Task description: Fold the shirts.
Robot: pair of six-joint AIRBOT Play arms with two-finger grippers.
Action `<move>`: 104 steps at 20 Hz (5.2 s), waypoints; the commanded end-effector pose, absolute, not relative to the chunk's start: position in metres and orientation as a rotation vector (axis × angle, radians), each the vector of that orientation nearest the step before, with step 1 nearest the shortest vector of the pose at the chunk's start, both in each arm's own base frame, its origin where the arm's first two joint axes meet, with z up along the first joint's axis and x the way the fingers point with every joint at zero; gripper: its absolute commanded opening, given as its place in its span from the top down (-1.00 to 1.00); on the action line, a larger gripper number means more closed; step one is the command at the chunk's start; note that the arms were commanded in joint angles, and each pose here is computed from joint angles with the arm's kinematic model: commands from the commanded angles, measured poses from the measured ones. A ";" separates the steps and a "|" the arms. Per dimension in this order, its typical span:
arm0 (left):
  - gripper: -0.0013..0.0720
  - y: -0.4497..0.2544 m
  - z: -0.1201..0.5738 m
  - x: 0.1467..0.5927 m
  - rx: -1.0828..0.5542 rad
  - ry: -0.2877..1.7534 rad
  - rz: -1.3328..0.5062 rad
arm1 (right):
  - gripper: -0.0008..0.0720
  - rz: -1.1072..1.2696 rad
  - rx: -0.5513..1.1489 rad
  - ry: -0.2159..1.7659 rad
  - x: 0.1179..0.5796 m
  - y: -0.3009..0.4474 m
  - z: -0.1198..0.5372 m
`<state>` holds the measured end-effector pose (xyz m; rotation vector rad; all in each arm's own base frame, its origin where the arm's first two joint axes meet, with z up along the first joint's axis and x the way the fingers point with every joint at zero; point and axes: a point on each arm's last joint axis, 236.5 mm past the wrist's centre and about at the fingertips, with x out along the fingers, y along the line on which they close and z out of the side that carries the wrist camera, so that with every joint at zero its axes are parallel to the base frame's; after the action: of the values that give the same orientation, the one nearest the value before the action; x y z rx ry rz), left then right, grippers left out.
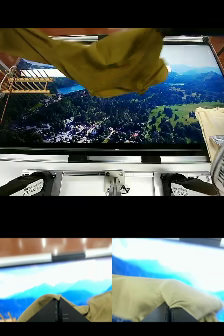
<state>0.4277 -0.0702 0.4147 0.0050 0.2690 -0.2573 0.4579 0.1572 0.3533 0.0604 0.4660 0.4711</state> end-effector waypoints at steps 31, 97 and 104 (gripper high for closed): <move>0.84 -0.101 0.225 0.376 -0.005 0.817 -0.352 | 0.82 0.584 0.194 1.254 0.361 0.179 0.154; 0.84 -0.164 0.146 0.284 -0.023 1.071 -0.622 | 0.83 0.668 0.147 1.313 0.274 0.165 0.101; 0.84 -0.116 0.285 0.250 0.053 0.923 -0.554 | 0.82 0.681 0.195 1.220 0.248 0.169 0.231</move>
<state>0.2816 -0.1377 0.2585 0.0067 0.8870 -0.5844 0.2733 0.1699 0.1947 0.1821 1.2037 0.6695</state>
